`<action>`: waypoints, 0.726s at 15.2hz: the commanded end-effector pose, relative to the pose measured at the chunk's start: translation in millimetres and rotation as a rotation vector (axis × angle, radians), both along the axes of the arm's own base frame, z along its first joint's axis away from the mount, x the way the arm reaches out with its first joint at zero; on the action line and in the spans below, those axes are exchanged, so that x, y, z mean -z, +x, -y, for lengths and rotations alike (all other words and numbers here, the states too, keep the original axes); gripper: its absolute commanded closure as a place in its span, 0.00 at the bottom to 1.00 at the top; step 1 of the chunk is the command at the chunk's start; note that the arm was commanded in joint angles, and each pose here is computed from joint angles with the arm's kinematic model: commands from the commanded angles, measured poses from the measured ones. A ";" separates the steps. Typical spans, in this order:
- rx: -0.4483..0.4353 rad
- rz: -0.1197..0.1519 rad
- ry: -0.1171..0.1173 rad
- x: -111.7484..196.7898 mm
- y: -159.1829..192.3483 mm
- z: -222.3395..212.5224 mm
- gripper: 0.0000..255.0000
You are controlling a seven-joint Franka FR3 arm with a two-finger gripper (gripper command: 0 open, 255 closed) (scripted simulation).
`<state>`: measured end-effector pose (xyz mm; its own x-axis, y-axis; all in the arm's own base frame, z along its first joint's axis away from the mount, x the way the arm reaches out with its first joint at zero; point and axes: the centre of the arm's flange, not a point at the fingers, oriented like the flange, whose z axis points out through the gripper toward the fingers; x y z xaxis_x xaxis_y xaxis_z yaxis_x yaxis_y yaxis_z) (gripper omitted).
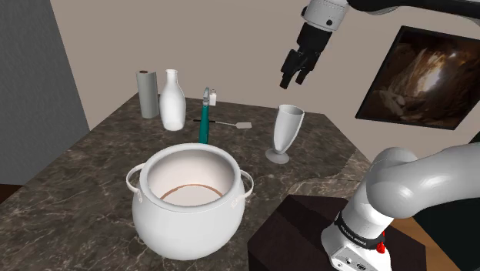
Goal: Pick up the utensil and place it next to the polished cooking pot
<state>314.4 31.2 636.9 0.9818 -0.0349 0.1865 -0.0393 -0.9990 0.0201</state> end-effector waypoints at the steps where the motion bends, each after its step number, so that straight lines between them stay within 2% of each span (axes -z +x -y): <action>1: 0.000 0.000 0.000 0.0 0.0 0.0 0.00; 11: -0.233 -0.037 -0.007 73.0 100.7 58.0 0.00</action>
